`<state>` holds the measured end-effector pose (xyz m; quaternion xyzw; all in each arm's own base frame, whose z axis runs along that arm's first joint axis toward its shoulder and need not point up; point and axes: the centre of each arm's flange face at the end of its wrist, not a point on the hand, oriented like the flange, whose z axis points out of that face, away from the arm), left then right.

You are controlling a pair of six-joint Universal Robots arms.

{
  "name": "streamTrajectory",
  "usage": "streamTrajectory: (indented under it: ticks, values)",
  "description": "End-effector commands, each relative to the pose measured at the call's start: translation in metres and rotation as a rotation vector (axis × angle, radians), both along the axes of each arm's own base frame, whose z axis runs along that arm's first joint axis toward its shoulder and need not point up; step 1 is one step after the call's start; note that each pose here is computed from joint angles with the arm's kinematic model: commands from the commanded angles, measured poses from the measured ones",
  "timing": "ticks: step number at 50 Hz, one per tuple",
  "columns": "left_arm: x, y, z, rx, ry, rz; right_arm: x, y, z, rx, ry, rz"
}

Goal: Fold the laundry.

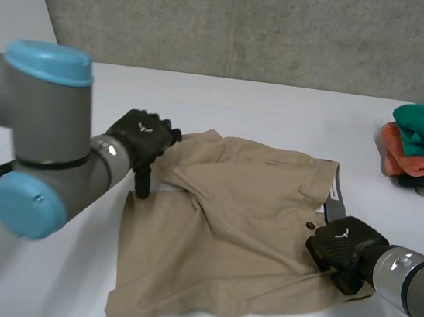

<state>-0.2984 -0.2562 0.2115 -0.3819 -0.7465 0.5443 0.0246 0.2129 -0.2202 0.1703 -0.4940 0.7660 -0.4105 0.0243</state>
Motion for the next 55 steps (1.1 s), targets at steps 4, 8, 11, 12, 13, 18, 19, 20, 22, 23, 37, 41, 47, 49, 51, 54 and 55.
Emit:
streamTrajectory:
  ticks: [4,8,11,12,13,18,19,20,22,23,37,41,47,49,51,54,55]
  values:
    - [0.040,0.092,-0.025,0.252,-0.042,0.007,0.002,-0.013,0.008,-0.007,-0.092,-0.090]
    - [0.047,0.119,-0.040,0.321,-0.053,-0.002,0.001,-0.020,0.012,-0.021,-0.129,-0.150]
    - [0.046,0.125,-0.047,0.311,-0.048,-0.014,-0.001,-0.027,0.015,-0.045,-0.154,-0.210]
    - [0.045,0.125,-0.048,0.303,-0.044,-0.017,-0.002,-0.027,0.015,-0.050,-0.156,-0.221]
    - [0.044,0.123,-0.049,0.296,-0.033,-0.019,-0.002,-0.028,0.018,-0.062,-0.163,-0.239]
    - [0.041,0.124,-0.048,0.288,-0.018,-0.031,-0.004,-0.030,0.024,-0.082,-0.178,-0.258]
    - [0.040,0.124,-0.048,0.290,-0.014,-0.034,-0.004,-0.029,0.024,-0.081,-0.179,-0.259]
    - [0.038,0.125,-0.047,0.287,-0.005,-0.044,-0.005,-0.030,0.024,-0.084,-0.178,-0.263]
    - [0.036,0.126,-0.046,0.289,0.002,-0.052,-0.005,-0.031,0.024,-0.087,-0.177,-0.267]
    - [0.035,0.127,-0.047,0.290,0.001,-0.055,-0.005,-0.030,0.024,-0.086,-0.178,-0.266]
    - [0.041,0.146,-0.046,0.335,-0.106,-0.085,-0.024,0.010,0.029,0.152,0.002,-0.076]
    - [0.058,0.175,-0.043,0.453,-0.255,-0.142,-0.043,0.039,0.028,0.337,0.182,0.131]
    - [0.061,0.186,-0.038,0.475,-0.321,-0.181,-0.046,0.033,0.025,0.271,0.228,0.181]
    - [0.056,0.176,-0.038,0.435,-0.295,-0.163,-0.042,0.028,0.026,0.241,0.200,0.136]
    - [0.048,0.156,-0.034,0.369,-0.252,-0.129,-0.036,0.023,0.026,0.218,0.147,0.084]
    - [0.038,0.135,-0.029,0.308,-0.205,-0.103,-0.032,0.015,0.024,0.191,0.117,0.051]
    - [0.031,0.121,-0.026,0.267,-0.178,-0.091,-0.029,0.008,0.024,0.162,0.101,0.036]
